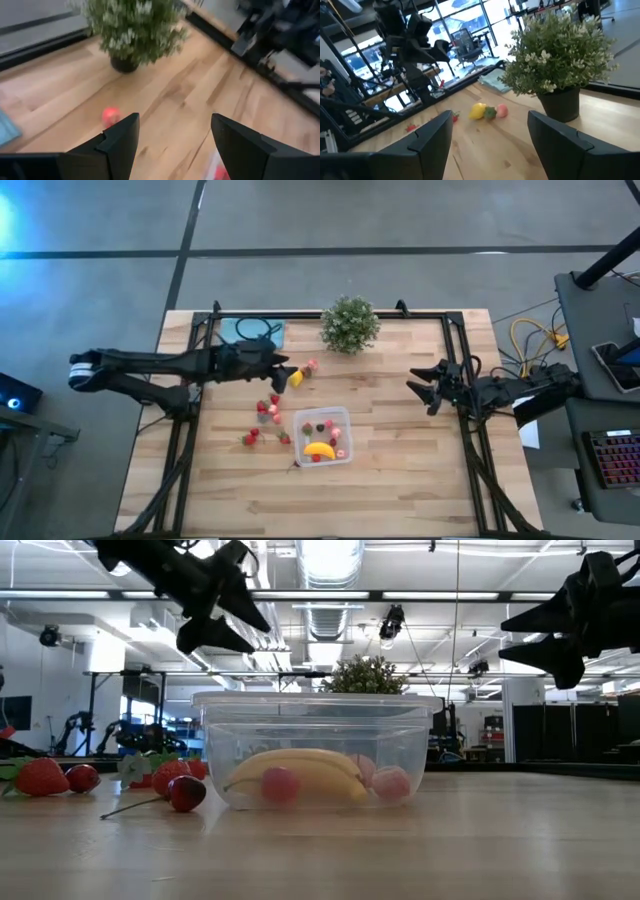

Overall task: Pick and placing Produce into tupperware
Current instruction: Put the pink peach into the transparent bin

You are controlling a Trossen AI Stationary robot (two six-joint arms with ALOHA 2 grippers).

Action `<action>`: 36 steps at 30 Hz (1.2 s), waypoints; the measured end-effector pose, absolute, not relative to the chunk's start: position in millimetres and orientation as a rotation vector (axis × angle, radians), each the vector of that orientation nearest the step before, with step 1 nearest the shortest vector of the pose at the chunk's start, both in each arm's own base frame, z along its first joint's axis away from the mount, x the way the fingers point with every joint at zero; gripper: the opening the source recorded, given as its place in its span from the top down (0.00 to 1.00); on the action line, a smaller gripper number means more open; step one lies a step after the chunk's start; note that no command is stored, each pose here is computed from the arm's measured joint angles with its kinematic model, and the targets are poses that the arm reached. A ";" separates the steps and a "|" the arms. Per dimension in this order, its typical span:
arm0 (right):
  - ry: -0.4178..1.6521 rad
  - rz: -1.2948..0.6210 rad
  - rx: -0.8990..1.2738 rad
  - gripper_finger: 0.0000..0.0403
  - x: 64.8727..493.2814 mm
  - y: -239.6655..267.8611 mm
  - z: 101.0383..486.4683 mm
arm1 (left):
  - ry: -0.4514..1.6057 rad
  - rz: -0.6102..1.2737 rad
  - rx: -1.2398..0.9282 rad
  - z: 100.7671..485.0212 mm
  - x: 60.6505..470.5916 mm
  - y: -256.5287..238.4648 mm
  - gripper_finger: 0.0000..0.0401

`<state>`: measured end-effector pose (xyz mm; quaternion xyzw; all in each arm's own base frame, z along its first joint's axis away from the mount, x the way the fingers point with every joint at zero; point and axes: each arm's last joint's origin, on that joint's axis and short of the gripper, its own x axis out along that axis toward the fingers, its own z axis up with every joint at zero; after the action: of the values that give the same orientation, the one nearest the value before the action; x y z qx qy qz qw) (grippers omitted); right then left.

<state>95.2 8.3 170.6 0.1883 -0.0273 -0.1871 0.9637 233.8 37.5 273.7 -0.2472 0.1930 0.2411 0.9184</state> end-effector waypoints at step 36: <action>-0.047 -0.381 0.377 0.38 95.6 8.4 169.7 | 1.035 0.583 -0.441 255.4 329.5 117.4 0.42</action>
<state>95.6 8.4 169.7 0.1863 -0.0232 -0.1880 0.9641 329.5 117.4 255.4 -0.2060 0.4835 0.2724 0.8060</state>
